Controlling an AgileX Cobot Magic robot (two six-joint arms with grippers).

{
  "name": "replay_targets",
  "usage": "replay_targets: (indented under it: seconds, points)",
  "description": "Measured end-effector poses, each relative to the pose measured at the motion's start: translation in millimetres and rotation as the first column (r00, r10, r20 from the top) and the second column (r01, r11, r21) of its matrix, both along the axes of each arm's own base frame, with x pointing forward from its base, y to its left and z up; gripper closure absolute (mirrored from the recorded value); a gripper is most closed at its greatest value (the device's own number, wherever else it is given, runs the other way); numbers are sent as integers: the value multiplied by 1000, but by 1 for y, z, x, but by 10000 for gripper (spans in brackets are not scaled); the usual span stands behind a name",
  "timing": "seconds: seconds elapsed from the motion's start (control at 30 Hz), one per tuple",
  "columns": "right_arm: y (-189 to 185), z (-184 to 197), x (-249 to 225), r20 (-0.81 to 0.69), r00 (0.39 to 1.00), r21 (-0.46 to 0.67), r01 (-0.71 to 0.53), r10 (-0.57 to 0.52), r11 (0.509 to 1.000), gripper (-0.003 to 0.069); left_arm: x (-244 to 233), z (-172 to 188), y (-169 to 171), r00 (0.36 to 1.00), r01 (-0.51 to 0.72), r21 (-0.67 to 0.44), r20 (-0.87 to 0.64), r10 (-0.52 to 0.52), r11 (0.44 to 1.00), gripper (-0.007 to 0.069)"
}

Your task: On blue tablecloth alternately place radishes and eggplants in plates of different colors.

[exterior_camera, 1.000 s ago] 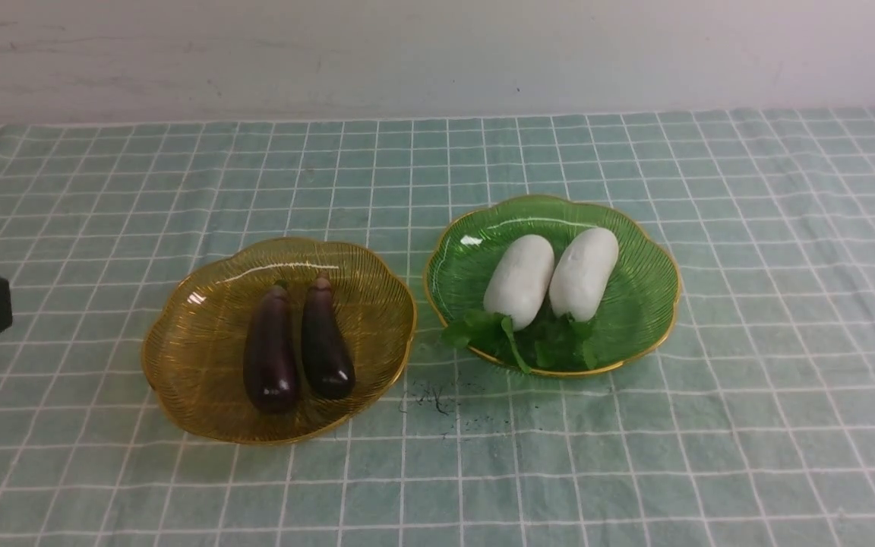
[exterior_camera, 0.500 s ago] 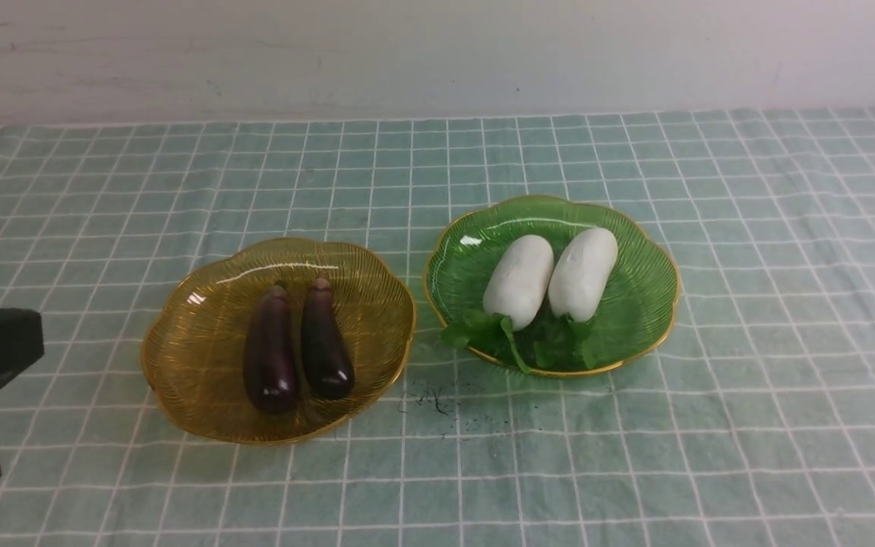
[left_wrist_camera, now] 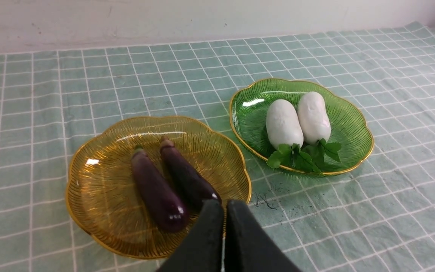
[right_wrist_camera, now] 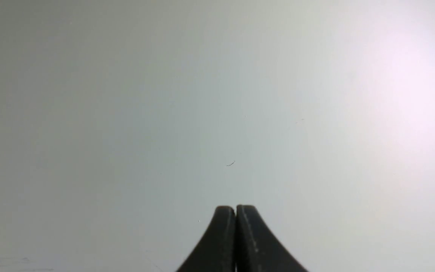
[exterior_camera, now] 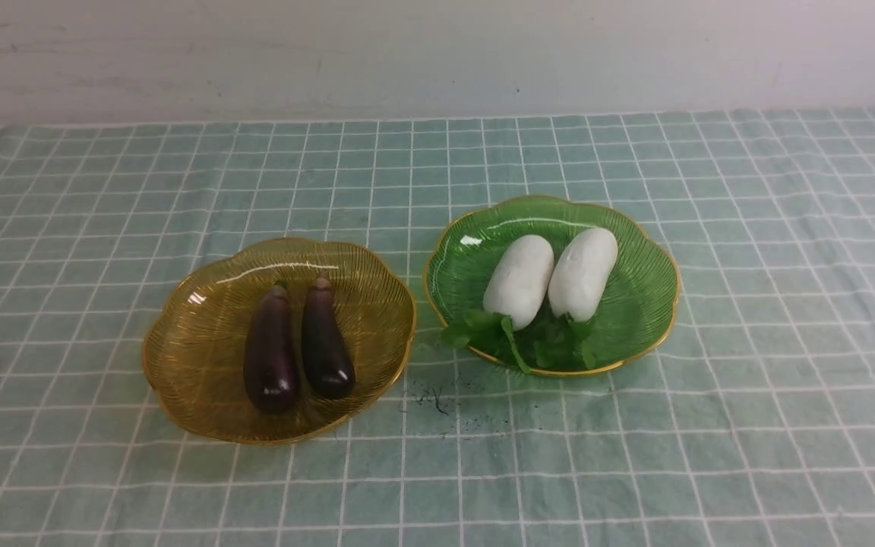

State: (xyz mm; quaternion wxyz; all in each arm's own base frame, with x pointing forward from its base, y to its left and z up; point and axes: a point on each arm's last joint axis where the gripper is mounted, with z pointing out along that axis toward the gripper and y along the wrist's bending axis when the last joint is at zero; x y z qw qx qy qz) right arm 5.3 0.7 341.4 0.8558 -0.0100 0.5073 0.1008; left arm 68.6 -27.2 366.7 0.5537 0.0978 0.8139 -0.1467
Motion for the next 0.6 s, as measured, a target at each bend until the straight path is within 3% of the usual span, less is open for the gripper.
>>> replay_targets:
  seconds: [0.43, 0.6]
  points:
    - [0, 0, 0, -1, 1000, -3, 2, -2, 1000, 673, -2, -4, 5, 999, -21, 50, 49, 19, 999, 633]
    - [0, 0, 0, -2, 1000, -4, 1, -1, 1000, 673, -11, -49, 14, 984, -98, 94, 158, 82, 991, 633]
